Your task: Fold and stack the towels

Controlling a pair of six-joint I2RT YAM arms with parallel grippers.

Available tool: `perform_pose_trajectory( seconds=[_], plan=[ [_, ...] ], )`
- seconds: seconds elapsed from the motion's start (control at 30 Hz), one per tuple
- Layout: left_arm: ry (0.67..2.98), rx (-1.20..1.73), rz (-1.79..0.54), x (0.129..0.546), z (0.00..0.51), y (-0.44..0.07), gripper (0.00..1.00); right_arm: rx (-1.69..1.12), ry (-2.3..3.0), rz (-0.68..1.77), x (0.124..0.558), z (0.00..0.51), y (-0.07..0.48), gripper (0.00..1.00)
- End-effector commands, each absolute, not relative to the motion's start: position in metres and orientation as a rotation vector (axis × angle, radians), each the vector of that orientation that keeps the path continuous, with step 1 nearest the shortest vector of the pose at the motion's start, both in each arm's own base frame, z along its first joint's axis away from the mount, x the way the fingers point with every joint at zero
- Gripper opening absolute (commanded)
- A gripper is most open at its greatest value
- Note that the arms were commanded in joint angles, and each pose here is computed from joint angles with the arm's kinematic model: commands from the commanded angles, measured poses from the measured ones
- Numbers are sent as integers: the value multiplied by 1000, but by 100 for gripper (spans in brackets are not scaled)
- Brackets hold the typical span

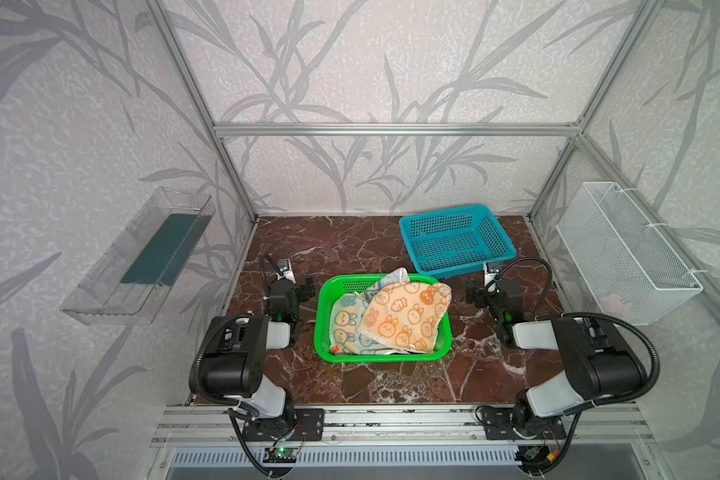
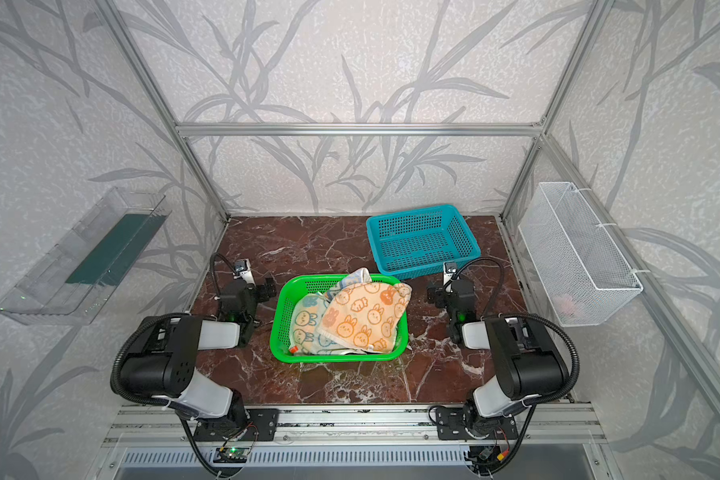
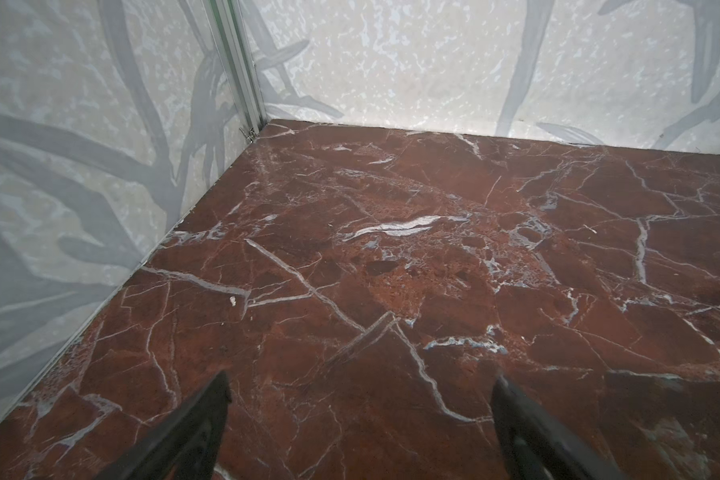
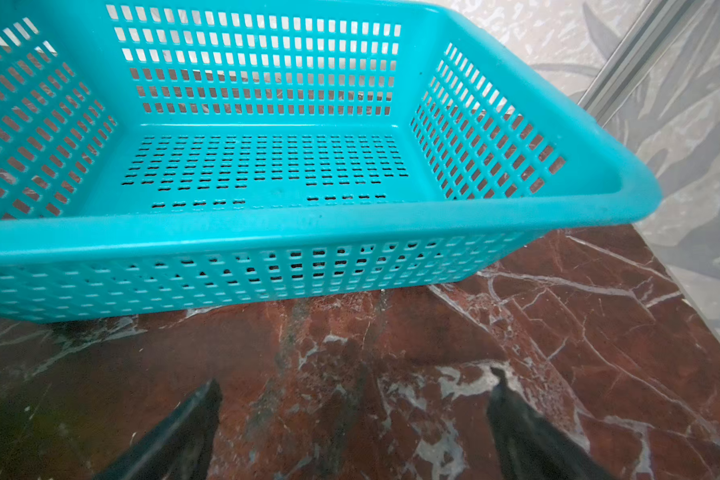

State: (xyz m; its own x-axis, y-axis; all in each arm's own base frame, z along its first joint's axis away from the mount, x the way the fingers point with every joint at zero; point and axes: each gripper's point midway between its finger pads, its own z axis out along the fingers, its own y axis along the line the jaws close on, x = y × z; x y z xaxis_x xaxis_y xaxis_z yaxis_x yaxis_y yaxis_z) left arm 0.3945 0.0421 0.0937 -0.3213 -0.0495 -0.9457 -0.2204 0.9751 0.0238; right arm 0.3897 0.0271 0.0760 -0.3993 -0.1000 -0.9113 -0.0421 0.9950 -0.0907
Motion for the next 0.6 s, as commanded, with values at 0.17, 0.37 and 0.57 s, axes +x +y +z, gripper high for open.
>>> perform_pose_trajectory(
  seconds=[0.17, 0.37, 0.57],
  plan=[
    [1885, -169, 167, 395, 95, 38, 99, -102, 1939, -60, 397, 91, 28, 99],
    [1888, -165, 164, 395, 95, 37, 99, -102, 1939, -59, 397, 91, 28, 99],
    [1887, -165, 164, 396, 95, 37, 99, -101, 1938, -59, 397, 91, 27, 99]
  ],
)
